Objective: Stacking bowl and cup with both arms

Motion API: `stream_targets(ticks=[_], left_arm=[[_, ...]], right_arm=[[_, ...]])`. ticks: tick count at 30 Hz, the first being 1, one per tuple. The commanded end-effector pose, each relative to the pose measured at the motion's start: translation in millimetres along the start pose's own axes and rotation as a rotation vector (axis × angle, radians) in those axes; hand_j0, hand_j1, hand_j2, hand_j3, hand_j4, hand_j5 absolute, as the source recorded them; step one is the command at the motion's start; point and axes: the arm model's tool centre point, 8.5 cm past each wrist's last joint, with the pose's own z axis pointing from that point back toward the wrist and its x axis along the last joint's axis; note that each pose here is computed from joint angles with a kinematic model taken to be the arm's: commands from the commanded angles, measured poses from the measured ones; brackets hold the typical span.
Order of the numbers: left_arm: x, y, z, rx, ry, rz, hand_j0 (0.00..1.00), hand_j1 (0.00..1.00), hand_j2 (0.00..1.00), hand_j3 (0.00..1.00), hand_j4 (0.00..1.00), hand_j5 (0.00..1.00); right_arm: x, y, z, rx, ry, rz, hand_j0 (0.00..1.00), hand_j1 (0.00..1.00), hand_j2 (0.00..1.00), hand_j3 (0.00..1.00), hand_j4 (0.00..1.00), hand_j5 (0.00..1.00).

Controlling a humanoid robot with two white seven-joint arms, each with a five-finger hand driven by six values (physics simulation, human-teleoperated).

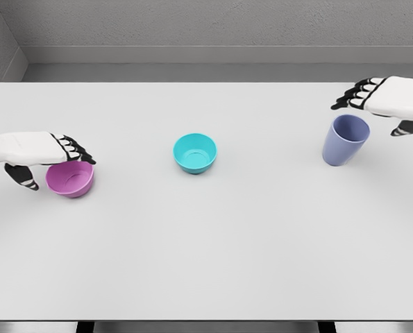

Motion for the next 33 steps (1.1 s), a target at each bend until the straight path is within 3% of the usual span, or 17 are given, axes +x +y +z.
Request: stream_targets(ticks=[1, 33], left_arm=[[0, 0.4, -2, 0.005, -0.003, 0.007, 1.0, 1.0, 1.0, 1.0, 1.0, 1.0], [5, -3.1, -15, -0.005, -0.027, 0.014, 1.0, 1.0, 1.0, 1.0, 1.0, 1.0]], right_arm=[[2.3, 1.7, -4, 0.002, -0.009, -0.006, 1.0, 1.0, 1.0, 1.0, 1.0, 1.0], [-0.8, 12.3, -15, 0.01, -0.012, -0.049, 1.0, 1.0, 1.0, 1.0, 1.0, 1.0]])
